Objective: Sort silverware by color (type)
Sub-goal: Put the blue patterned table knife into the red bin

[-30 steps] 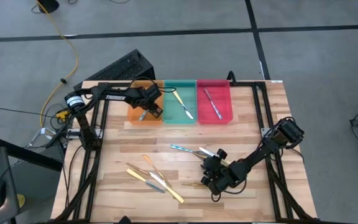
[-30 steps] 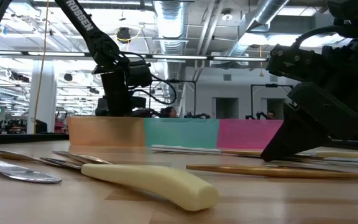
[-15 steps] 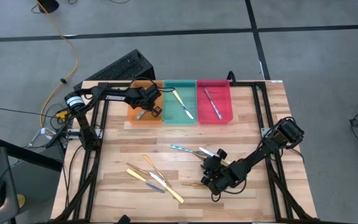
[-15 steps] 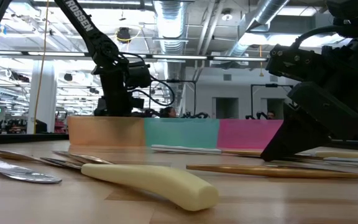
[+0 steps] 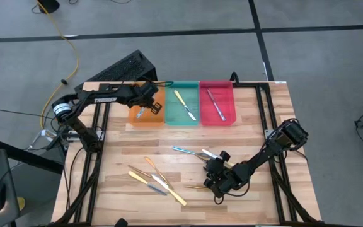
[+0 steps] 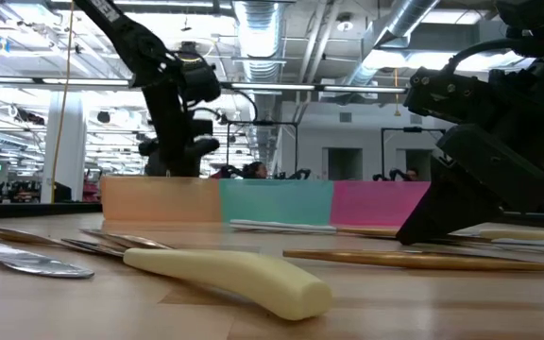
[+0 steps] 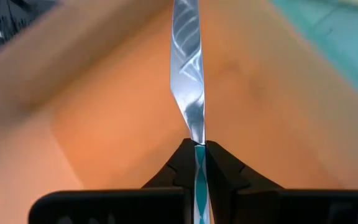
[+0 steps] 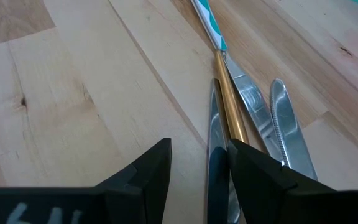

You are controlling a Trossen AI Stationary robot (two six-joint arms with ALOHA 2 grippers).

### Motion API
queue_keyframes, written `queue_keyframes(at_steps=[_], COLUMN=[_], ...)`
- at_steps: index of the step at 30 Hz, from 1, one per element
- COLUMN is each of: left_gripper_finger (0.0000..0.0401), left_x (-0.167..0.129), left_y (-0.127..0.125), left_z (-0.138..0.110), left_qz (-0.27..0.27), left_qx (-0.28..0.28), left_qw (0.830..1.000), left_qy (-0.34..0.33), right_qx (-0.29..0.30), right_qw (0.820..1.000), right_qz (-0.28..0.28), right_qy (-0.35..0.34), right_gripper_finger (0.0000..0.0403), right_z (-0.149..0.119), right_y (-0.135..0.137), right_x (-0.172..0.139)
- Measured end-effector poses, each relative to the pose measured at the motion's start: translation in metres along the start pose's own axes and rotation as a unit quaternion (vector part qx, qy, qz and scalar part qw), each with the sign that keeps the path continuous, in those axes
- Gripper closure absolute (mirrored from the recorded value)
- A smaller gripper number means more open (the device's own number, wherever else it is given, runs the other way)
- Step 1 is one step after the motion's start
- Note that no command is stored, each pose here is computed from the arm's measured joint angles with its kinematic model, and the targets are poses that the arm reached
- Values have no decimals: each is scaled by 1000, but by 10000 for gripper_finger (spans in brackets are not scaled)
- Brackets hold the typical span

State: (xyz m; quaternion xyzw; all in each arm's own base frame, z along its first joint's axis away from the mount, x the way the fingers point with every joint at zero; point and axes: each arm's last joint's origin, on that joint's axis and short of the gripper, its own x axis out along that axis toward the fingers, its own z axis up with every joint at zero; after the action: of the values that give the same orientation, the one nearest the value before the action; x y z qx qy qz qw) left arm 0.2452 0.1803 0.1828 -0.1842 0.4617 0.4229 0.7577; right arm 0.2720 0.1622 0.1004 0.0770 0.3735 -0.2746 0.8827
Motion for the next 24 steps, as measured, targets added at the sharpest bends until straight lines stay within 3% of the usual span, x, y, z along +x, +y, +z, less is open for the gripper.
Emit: queue_keyframes(at_steps=[8,12,19,22,24], left_gripper_finger=[399,399,399,399,399], left_x=[-47,-81,-141,-158,-167], left_y=[8,10,10,9,7], left_z=[9,14,20,19,18], left_qz=[-45,-86,-225,-264,-293], left_qx=[-18,-25,-22,-16,-6], left_qw=[996,986,934,913,899], left_qy=[-74,-141,-276,-310,-324], right_qx=[8,24,-70,-137,-145], right_qw=[1000,1000,997,990,987], right_qz=[6,6,18,-1,-28], right_qy=[-4,-4,-37,-43,-59], right_gripper_finger=[217,217,217,217,217], right_z=[2,7,50,73,93], right_y=[1,2,-4,-22,-41], right_x=[1,2,-9,-16,-22])
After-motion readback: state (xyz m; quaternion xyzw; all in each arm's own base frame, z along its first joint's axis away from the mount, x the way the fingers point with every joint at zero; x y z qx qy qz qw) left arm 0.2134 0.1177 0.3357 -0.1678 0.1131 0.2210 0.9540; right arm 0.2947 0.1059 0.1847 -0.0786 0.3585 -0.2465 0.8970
